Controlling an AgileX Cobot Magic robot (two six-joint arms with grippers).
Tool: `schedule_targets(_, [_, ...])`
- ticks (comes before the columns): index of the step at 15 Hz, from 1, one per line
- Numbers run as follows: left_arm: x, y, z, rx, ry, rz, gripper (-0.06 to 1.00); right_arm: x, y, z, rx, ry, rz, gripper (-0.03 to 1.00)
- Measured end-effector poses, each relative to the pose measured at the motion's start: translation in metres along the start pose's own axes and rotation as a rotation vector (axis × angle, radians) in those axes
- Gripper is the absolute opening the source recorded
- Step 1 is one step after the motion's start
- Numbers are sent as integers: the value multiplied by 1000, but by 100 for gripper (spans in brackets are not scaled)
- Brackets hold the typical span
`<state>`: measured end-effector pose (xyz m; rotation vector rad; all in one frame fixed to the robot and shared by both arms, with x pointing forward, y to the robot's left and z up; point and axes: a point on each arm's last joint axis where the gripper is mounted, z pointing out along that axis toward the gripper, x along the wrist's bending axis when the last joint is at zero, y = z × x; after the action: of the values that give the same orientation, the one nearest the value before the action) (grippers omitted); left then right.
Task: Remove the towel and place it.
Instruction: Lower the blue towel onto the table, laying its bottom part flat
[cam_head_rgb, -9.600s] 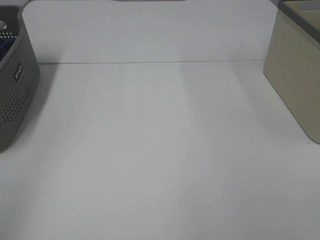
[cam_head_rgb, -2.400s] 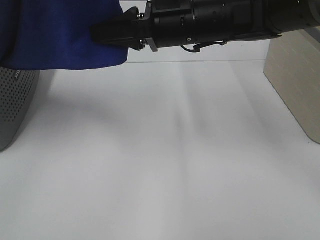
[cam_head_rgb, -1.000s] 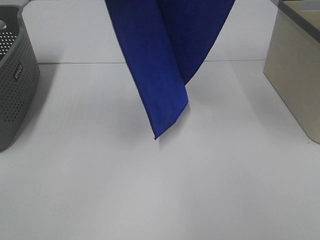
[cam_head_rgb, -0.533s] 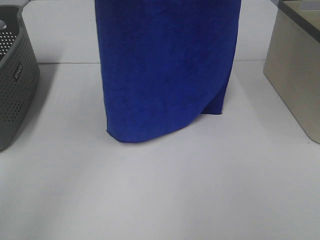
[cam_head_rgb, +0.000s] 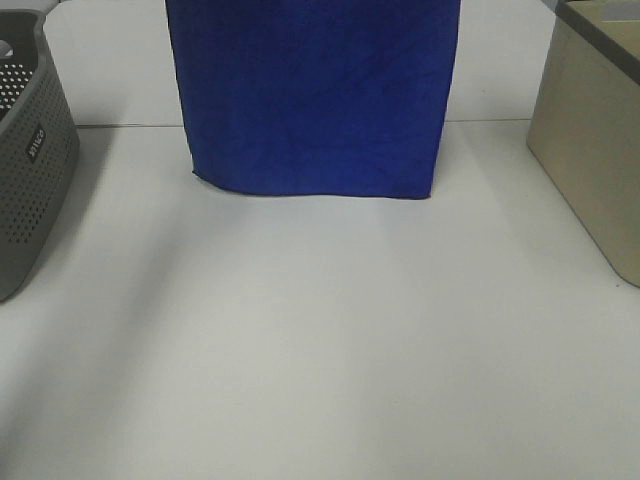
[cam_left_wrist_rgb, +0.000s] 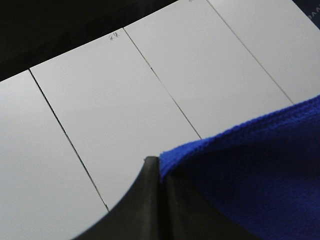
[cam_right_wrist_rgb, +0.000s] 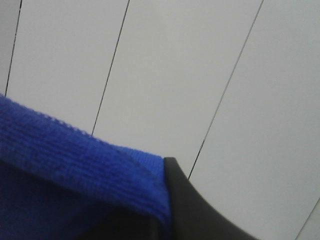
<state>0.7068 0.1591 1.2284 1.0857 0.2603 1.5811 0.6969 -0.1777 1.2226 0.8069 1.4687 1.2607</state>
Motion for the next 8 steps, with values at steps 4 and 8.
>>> schedule_targets(4, [-10, -41, 27, 33, 42, 26, 0, -6, -6, 33, -72, -29, -5, 2])
schedule_targets(8, [-11, -47, 28, 62, 42, -20, 0, -10, -17, 35, -5, -4, 5, 2])
